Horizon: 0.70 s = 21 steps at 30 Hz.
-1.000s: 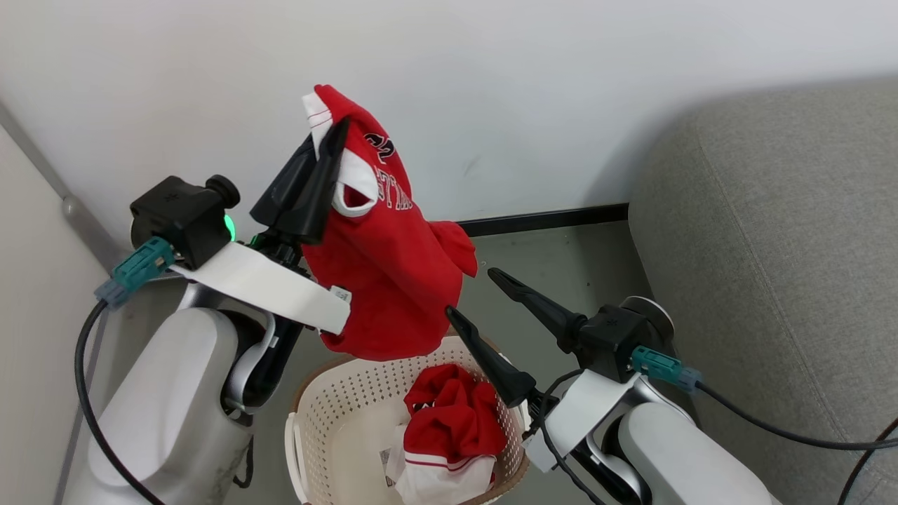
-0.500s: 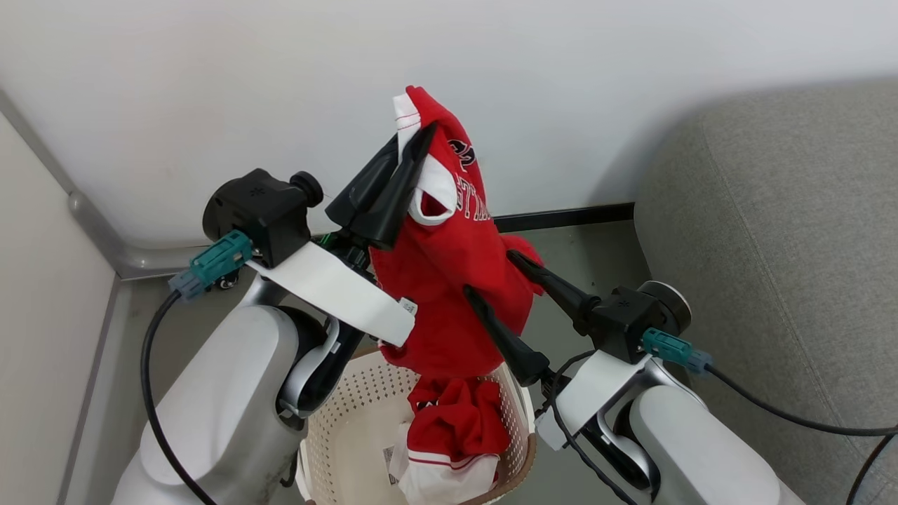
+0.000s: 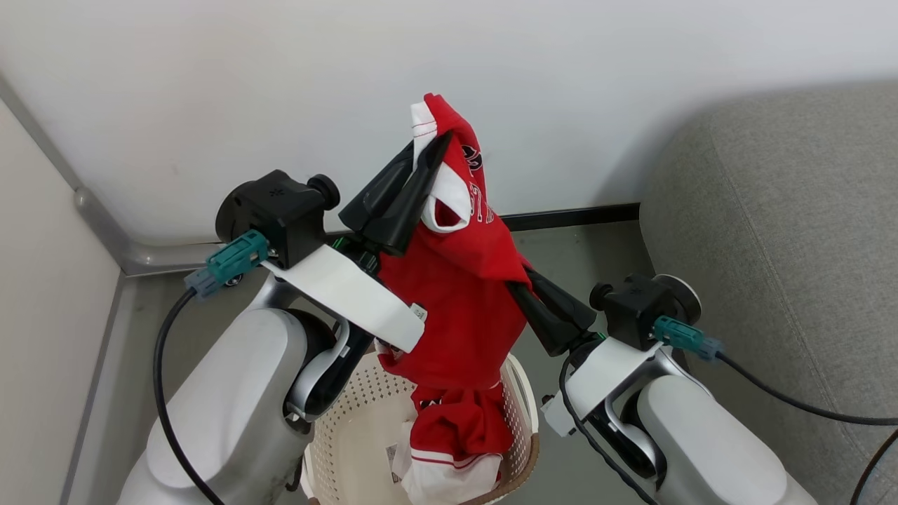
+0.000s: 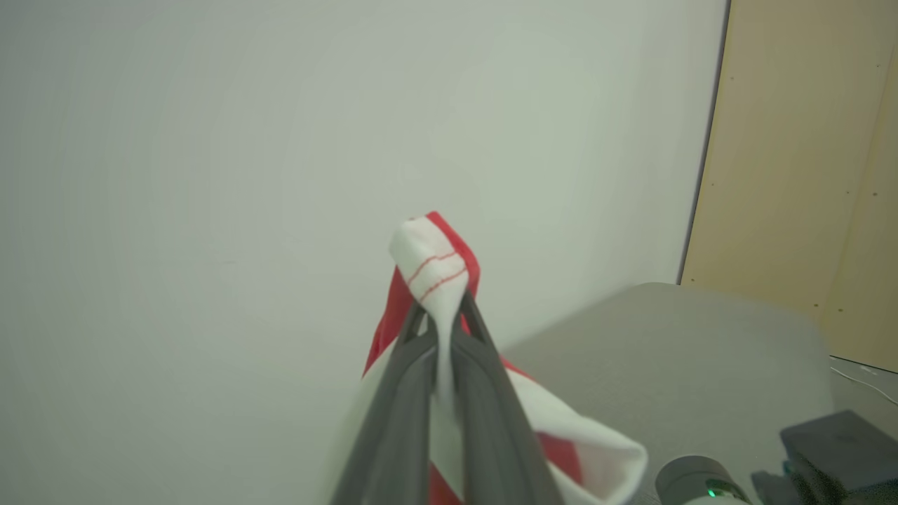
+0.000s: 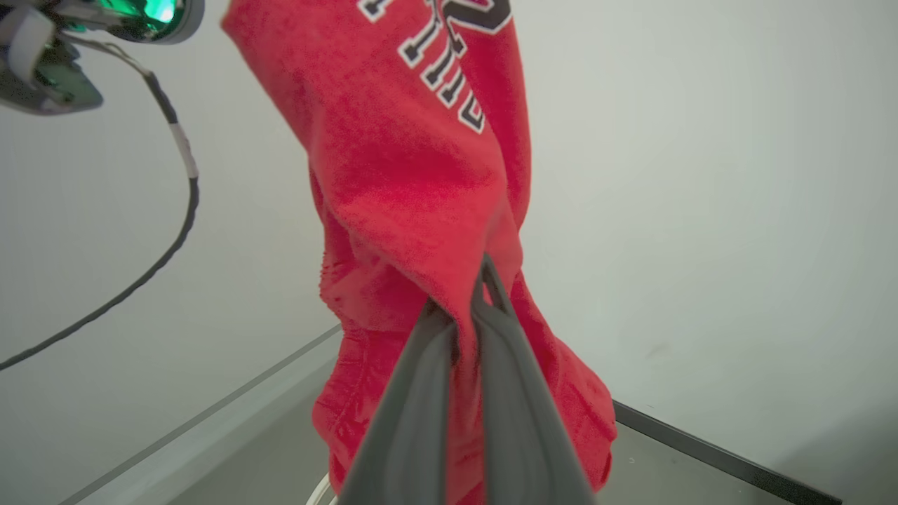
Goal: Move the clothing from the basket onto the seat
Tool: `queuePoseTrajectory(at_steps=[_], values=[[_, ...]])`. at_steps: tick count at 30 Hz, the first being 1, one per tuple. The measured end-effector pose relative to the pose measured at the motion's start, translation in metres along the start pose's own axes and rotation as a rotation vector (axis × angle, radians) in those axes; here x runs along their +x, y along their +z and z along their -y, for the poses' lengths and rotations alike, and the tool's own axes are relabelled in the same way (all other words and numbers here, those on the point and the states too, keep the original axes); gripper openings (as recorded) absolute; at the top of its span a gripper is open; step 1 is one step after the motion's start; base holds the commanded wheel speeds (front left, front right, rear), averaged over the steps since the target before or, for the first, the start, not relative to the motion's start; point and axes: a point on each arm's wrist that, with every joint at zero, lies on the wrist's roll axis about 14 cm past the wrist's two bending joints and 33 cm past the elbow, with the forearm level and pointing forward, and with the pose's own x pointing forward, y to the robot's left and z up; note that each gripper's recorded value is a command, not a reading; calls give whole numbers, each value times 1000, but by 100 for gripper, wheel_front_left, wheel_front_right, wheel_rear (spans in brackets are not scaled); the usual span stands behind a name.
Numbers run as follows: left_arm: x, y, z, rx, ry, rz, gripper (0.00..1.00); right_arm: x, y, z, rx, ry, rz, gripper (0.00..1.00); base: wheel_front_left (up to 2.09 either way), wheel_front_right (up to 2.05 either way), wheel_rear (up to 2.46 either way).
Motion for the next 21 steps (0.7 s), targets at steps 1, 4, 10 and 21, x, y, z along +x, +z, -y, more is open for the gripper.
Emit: queuePoseTrajectory(at_steps=[1,4,10,21], values=[[0,0,0,1,1,-2,0,1,2,1,1,-1,6,0,0,0,0],[-1,-2,-3,7,4,-12,0,3,7,5,4,-12,22,0,0,0,0],[-8,-11,-18,21,50,-43,100,2,15,23,15,-67,50,0,0,0,0],[-19,-36,-29,0,82,-110,100,-5,27,60,-3,-173,86,0,0,0,0]])
